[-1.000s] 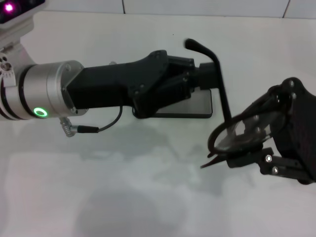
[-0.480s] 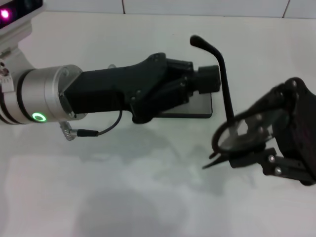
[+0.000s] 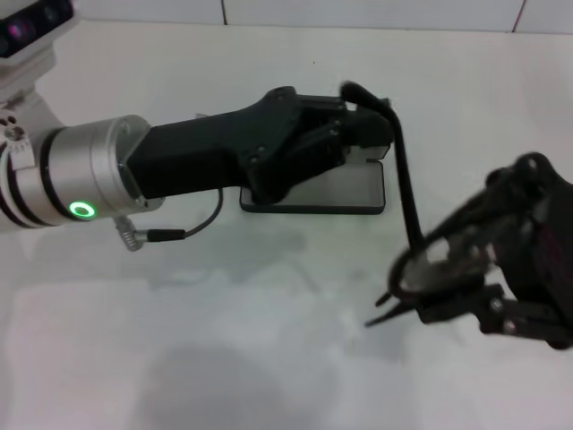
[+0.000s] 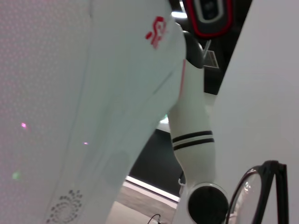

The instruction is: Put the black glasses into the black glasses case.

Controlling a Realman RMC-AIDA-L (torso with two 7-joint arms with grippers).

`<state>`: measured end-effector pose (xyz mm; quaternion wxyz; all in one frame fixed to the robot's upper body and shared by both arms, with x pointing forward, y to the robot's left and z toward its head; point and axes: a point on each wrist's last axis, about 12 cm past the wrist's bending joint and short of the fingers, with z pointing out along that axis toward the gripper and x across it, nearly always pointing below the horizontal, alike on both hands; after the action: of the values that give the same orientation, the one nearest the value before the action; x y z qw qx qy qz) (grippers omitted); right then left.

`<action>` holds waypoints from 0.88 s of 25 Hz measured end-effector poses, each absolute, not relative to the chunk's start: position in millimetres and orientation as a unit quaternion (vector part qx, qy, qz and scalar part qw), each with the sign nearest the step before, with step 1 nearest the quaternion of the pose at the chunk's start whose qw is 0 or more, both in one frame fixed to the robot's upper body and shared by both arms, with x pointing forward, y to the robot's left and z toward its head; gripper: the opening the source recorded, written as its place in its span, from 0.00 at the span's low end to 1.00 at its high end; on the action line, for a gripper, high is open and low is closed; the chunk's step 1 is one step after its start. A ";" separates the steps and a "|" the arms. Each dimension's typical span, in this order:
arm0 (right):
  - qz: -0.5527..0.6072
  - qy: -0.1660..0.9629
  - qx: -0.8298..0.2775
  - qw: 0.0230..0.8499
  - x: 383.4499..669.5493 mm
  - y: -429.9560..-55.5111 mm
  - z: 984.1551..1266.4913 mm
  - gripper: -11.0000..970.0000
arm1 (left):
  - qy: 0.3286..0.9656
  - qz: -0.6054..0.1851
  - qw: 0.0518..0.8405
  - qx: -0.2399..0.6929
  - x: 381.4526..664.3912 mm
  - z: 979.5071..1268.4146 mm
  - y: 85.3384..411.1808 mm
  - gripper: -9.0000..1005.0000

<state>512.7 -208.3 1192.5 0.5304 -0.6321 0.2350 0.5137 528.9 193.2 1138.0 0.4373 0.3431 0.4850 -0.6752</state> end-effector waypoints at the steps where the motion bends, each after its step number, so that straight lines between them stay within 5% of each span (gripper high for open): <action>1: 0.516 0.238 -0.630 0.530 514.4 -207.1 1191.7 0.12 | 0.481 -0.677 0.435 0.347 528.7 1138.9 191.0 0.06; 22: 0.515 0.267 -0.611 0.539 522.0 -206.1 1183.2 0.12 | 0.435 -0.705 0.416 0.374 517.0 1143.4 183.8 0.06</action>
<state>522.0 -206.1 1183.2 0.5386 -0.6110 0.2666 0.5152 517.0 183.8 1143.4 0.4159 0.3739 0.4353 -0.7055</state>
